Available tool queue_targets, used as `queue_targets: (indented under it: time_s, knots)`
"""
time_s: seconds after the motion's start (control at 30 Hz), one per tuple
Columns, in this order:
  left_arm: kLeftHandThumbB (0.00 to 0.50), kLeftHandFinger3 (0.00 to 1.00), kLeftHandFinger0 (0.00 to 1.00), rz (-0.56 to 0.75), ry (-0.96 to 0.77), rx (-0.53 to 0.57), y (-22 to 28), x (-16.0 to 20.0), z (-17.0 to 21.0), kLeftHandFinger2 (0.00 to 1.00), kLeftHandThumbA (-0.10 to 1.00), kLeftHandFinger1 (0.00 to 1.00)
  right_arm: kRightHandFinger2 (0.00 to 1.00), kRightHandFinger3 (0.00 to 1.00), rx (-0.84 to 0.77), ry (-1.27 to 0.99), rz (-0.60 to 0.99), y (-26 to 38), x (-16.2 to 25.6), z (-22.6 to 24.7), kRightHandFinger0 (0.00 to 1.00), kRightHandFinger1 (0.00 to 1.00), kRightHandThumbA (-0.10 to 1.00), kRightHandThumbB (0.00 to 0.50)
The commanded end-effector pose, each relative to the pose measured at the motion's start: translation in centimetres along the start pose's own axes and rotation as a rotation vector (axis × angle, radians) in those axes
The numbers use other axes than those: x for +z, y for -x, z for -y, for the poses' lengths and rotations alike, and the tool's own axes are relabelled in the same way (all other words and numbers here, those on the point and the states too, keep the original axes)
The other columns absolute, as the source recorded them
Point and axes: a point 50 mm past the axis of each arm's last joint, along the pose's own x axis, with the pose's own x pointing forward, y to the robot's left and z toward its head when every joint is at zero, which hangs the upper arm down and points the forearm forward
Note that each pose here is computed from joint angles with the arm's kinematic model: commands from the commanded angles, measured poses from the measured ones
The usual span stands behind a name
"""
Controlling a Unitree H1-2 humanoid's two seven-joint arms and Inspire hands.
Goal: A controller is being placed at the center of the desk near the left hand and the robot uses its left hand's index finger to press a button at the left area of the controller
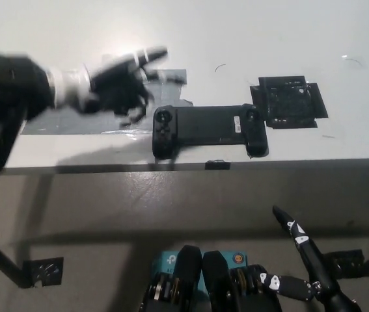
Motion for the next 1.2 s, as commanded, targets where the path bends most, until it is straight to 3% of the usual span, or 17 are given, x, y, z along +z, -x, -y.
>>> queue_targets:
  time_s: [0.0,0.1,0.2,0.33,0.4,0.53,0.6,0.67,0.77,0.8,0.83,0.9,0.97,1.0,1.07,1.13,1.17]
  knots:
    - [0.493,1.0,0.02,0.176,-0.035,0.084,4.1,-2.3,8.1,0.11,1.0,0.0,1.0,1.0,0.006,0.014,0.059,1.3,0.3,-0.2,0.99,1.0,0.91,0.245]
    - [0.489,1.0,0.0,0.266,-0.017,0.249,7.5,-5.4,15.1,0.11,1.0,0.0,1.0,1.0,0.026,0.004,0.042,2.0,0.0,-0.4,1.0,1.0,0.9,0.231]
    - [0.493,1.0,0.04,0.331,0.07,0.342,9.9,-8.1,19.2,0.12,1.0,0.06,1.0,1.0,0.031,-0.016,0.021,2.3,-0.3,-0.9,1.0,1.0,0.89,0.237]
    - [0.492,1.0,0.09,0.332,0.08,0.353,10.1,-8.4,19.6,0.12,1.0,0.11,1.0,1.0,0.031,-0.022,0.017,2.3,-0.5,-1.0,1.0,1.0,0.88,0.238]
    - [0.472,1.0,0.06,0.307,0.08,0.419,12.0,-10.6,22.7,0.17,1.0,0.13,1.0,1.0,0.039,-0.027,0.003,2.6,-1.0,-1.6,1.0,1.0,0.88,0.231]
    - [0.469,1.0,0.05,0.309,0.079,0.426,12.2,-10.7,23.1,0.21,1.0,0.15,1.0,1.0,0.039,-0.028,-0.001,2.8,-1.1,-1.8,1.0,1.0,0.88,0.229]
    - [0.474,1.0,0.11,0.282,0.111,0.4,11.7,-11.9,24.8,0.23,1.0,0.18,1.0,1.0,0.038,-0.032,-0.008,3.0,-1.2,-2.1,1.0,1.0,0.88,0.228]
    - [0.456,1.0,0.01,0.267,0.133,0.403,11.0,-13.0,25.3,0.18,1.0,0.07,1.0,1.0,0.039,-0.032,-0.01,3.1,-1.3,-2.2,1.0,1.0,0.88,0.231]
    - [0.484,1.0,0.0,0.224,0.166,0.406,10.0,-14.9,25.6,0.14,1.0,0.03,1.0,1.0,0.042,-0.029,-0.01,3.2,-1.4,-2.3,1.0,1.0,0.89,0.23]
    - [0.465,1.0,0.0,0.2,0.184,0.407,9.3,-16.5,25.9,0.13,1.0,0.02,1.0,1.0,0.044,-0.029,-0.009,3.1,-1.5,-2.3,1.0,1.0,0.89,0.23]
    - [0.435,1.0,0.09,0.179,0.185,0.409,8.8,-17.9,26.0,0.11,1.0,0.01,1.0,1.0,0.043,-0.03,-0.007,3.1,-1.5,-2.4,1.0,1.0,0.88,0.222]
    - [0.433,1.0,0.02,0.178,0.181,0.412,8.8,-18.2,26.0,0.02,1.0,0.0,1.0,1.0,0.045,-0.031,-0.007,3.0,-1.5,-2.5,1.0,1.0,0.88,0.222]
    - [0.432,1.0,0.0,0.18,0.178,0.413,8.7,-18.3,26.0,0.01,1.0,0.0,1.0,1.0,0.045,-0.031,-0.006,3.0,-1.5,-2.5,1.0,1.0,0.88,0.222]
    - [0.392,1.0,0.19,0.052,0.249,0.409,7.8,-23.4,26.3,0.05,1.0,0.02,1.0,1.0,0.047,-0.03,-0.002,2.8,-1.6,-2.6,1.0,1.0,0.88,0.225]
    - [0.39,1.0,0.24,0.002,0.265,0.413,7.3,-25.8,26.5,0.0,1.0,0.0,1.0,1.0,0.053,-0.037,-0.003,2.8,-1.9,-2.8,1.0,1.0,0.88,0.222]
    - [0.423,1.0,0.29,-0.013,0.311,0.422,7.2,-26.4,26.6,0.07,1.0,0.05,1.0,1.0,0.054,-0.043,-0.003,2.8,-2.0,-2.8,1.0,1.0,0.87,0.22]
    - [0.423,1.0,0.32,-0.012,0.319,0.431,7.2,-26.7,26.7,0.17,1.0,0.11,1.0,1.0,0.056,-0.046,-0.008,2.8,-2.1,-2.9,1.0,1.0,0.87,0.222]
